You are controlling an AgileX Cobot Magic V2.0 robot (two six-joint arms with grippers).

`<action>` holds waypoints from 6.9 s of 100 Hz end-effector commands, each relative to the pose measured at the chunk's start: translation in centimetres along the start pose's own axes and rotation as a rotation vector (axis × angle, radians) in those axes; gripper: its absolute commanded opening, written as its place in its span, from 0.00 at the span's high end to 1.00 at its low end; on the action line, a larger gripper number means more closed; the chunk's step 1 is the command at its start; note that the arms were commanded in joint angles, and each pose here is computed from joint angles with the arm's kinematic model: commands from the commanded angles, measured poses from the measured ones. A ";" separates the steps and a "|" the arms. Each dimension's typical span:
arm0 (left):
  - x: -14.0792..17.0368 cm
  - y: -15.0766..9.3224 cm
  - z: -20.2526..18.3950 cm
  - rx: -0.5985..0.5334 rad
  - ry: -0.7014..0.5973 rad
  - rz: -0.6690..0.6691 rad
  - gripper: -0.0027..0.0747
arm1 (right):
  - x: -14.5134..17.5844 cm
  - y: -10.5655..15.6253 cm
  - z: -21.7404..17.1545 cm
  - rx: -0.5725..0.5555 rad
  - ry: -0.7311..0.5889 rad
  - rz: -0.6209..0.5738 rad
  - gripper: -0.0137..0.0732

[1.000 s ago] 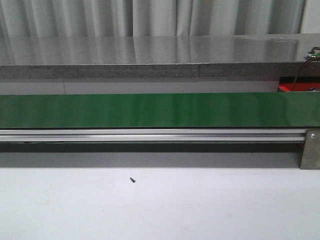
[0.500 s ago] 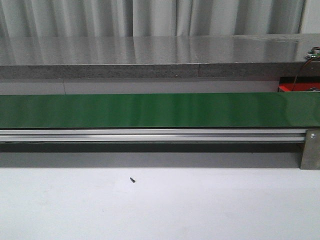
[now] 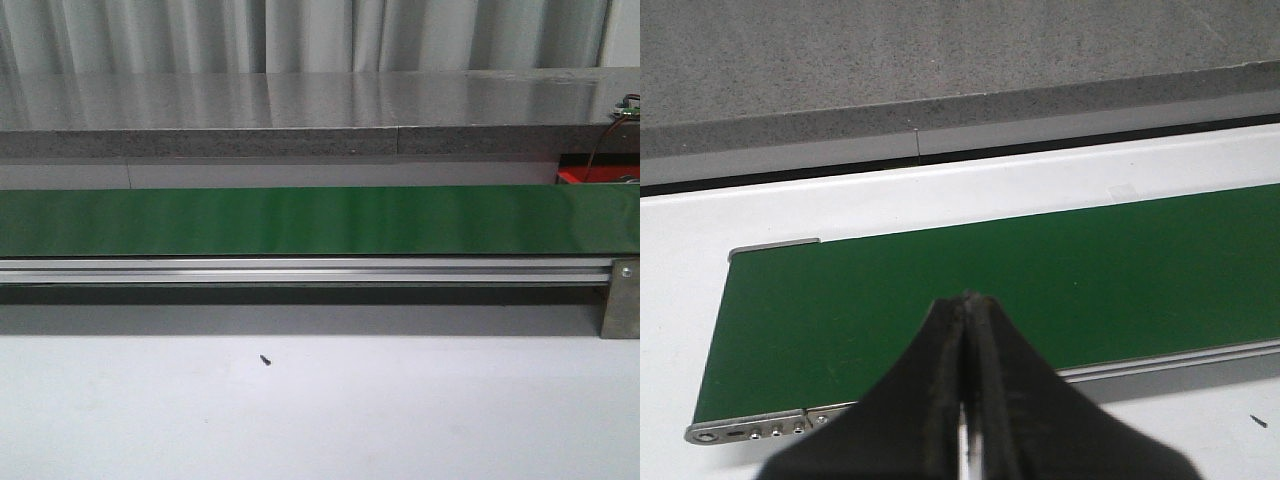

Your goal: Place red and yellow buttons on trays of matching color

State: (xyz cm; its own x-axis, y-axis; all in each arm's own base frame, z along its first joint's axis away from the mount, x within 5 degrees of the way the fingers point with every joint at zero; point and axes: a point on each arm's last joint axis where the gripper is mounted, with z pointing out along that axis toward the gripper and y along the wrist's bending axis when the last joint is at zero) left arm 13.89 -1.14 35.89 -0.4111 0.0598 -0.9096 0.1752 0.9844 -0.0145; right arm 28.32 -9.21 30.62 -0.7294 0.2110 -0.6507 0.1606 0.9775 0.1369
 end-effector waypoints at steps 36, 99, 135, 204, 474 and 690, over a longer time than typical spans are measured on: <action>-1.4 0.0 -0.5 -0.011 -0.097 -0.011 0.99 | 1.5 10.1 -10.3 -0.205 -0.351 -0.368 0.36; -1.4 0.0 -0.5 -0.011 -0.097 -0.011 0.99 | 11.1 8.3 -14.0 -0.179 -0.507 -0.380 0.91; -1.4 0.0 -0.5 -0.011 -0.097 -0.011 0.99 | 11.1 8.3 -14.0 -0.179 -0.506 -0.380 0.92; -1.4 0.0 -0.5 -0.011 -0.097 -0.011 0.99 | 11.1 8.3 -14.0 -0.180 -0.505 -0.380 0.92; -1.4 0.0 -0.5 -0.009 -0.096 -0.012 0.99 | 24.9 4.1 -8.0 -0.111 -0.927 -0.213 0.92; 18.0 0.1 -1.1 -0.223 -0.508 -0.022 0.99 | 24.9 4.1 -8.0 -0.111 -0.927 -0.213 0.92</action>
State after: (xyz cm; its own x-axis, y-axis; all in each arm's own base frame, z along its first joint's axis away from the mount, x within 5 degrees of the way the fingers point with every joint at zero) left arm 5.62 0.29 20.35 0.0003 0.0094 -1.0000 -0.0522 0.9986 0.0093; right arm 5.68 0.05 19.43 -0.0352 -0.0176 -0.9992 -0.0120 0.9998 -0.0172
